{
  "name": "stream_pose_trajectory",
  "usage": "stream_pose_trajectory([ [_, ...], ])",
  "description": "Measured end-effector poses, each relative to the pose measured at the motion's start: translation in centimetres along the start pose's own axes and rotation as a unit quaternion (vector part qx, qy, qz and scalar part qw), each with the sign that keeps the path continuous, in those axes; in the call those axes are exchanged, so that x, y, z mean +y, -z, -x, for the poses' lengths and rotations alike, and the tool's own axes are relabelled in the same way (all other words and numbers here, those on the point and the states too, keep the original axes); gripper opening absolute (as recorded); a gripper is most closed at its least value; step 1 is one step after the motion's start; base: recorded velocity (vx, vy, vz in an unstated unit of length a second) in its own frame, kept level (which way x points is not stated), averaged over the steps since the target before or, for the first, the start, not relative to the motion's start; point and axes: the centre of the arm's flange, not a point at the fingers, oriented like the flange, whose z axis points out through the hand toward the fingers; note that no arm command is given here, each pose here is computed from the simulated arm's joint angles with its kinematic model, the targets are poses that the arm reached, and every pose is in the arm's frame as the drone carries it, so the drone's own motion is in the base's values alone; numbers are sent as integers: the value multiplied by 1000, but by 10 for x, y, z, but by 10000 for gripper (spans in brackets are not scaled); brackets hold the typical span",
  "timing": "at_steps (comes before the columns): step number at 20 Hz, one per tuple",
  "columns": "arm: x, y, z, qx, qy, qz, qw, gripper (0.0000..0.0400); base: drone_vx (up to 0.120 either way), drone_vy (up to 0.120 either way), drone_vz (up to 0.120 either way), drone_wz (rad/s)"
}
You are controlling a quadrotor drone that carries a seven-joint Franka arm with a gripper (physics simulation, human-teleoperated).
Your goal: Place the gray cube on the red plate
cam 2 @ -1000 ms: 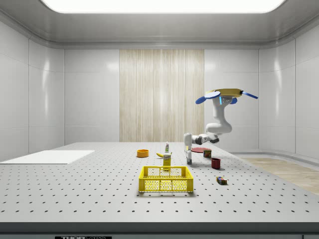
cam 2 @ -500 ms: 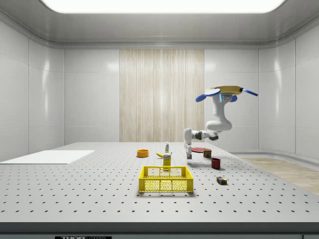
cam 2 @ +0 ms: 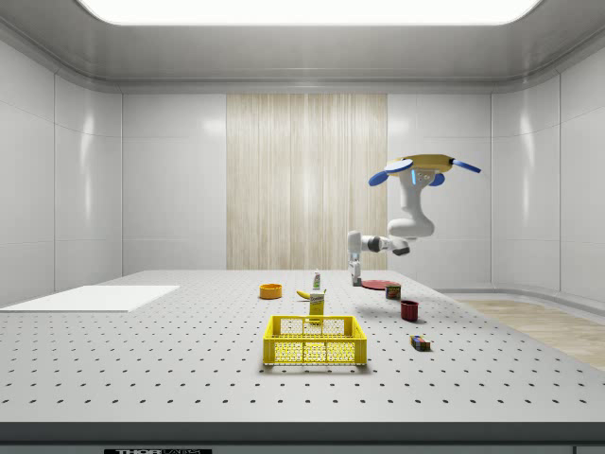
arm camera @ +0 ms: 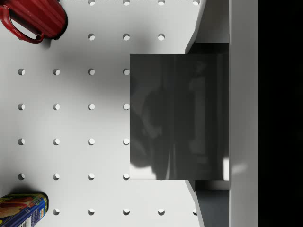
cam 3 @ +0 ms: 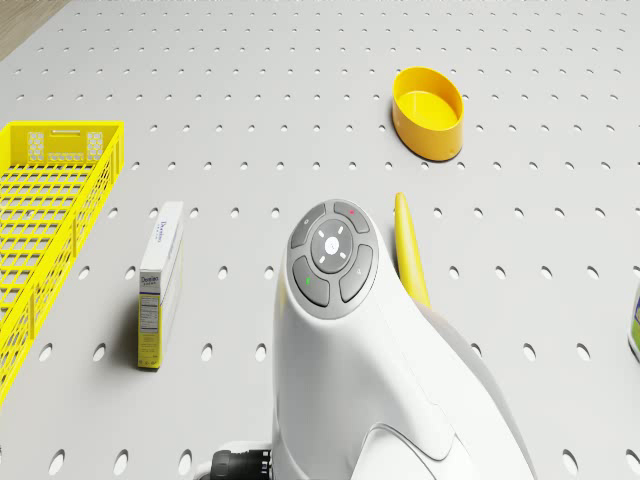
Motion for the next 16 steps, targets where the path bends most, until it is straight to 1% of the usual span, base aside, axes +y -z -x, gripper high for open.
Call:
stream_pose_trajectory([
  [13, 0, 1, 0, 0, 0, 0, 1000, 250, -120, -120, 0, 0],
  [16, 0, 1, 0, 0, 0, 0, 1000, 250, 0, -120, 0, 0],
])
